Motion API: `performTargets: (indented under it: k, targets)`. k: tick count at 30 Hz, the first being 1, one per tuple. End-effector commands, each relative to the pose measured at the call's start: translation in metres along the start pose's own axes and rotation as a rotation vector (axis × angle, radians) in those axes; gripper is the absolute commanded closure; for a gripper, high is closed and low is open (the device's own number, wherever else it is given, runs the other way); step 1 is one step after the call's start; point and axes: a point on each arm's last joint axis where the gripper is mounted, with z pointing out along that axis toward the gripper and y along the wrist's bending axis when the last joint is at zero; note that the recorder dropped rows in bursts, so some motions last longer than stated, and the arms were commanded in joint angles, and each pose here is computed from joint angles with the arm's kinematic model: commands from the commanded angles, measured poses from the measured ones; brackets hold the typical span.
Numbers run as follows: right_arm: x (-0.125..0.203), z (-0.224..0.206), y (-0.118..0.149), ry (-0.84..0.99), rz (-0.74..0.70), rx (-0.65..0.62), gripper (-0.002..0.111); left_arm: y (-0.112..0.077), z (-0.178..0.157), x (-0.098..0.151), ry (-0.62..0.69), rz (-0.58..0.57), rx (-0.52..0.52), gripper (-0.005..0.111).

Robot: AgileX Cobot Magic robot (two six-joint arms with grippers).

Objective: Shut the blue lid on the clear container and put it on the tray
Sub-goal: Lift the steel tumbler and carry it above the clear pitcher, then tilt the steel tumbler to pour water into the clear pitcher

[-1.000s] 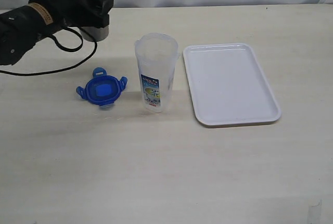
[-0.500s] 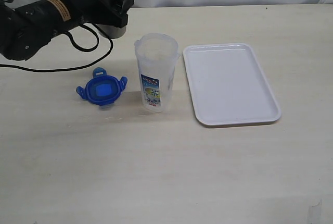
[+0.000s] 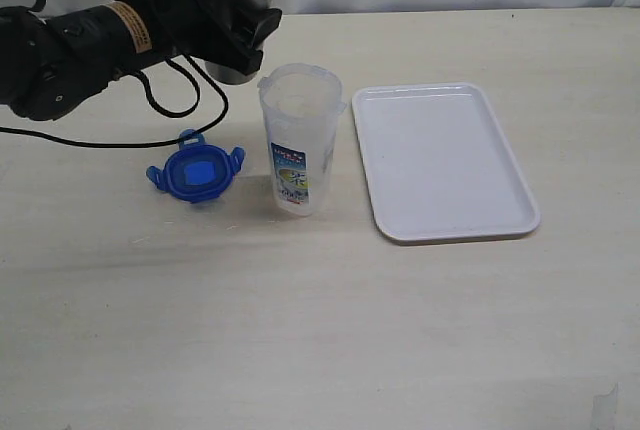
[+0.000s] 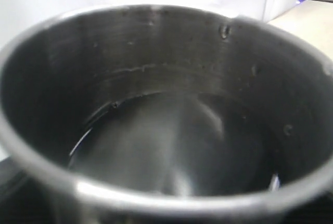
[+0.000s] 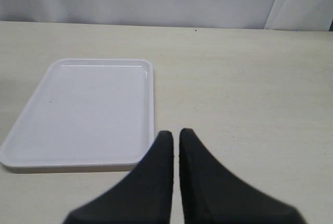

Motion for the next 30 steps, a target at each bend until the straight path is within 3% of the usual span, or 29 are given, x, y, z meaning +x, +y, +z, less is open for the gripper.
performTargets:
  k: [1, 17, 30]
  targets:
    - [-0.0007, 0.0000, -0.0001, -0.017, 0.002, 0.002, 0.104, -0.0012, -0.0018, -0.0193, -0.107, 0.028, 0.011, 0.107]
    - [-0.0007, 0.0000, -0.0001, -0.017, 0.002, 0.002, 0.104, -0.0060, -0.0019, -0.0180, -0.100, 0.239, 0.054, 0.107]
    - [-0.0007, 0.0000, -0.0001, -0.017, 0.002, 0.002, 0.104, -0.0088, -0.0021, -0.0179, -0.107, 0.324, 0.081, 0.107]
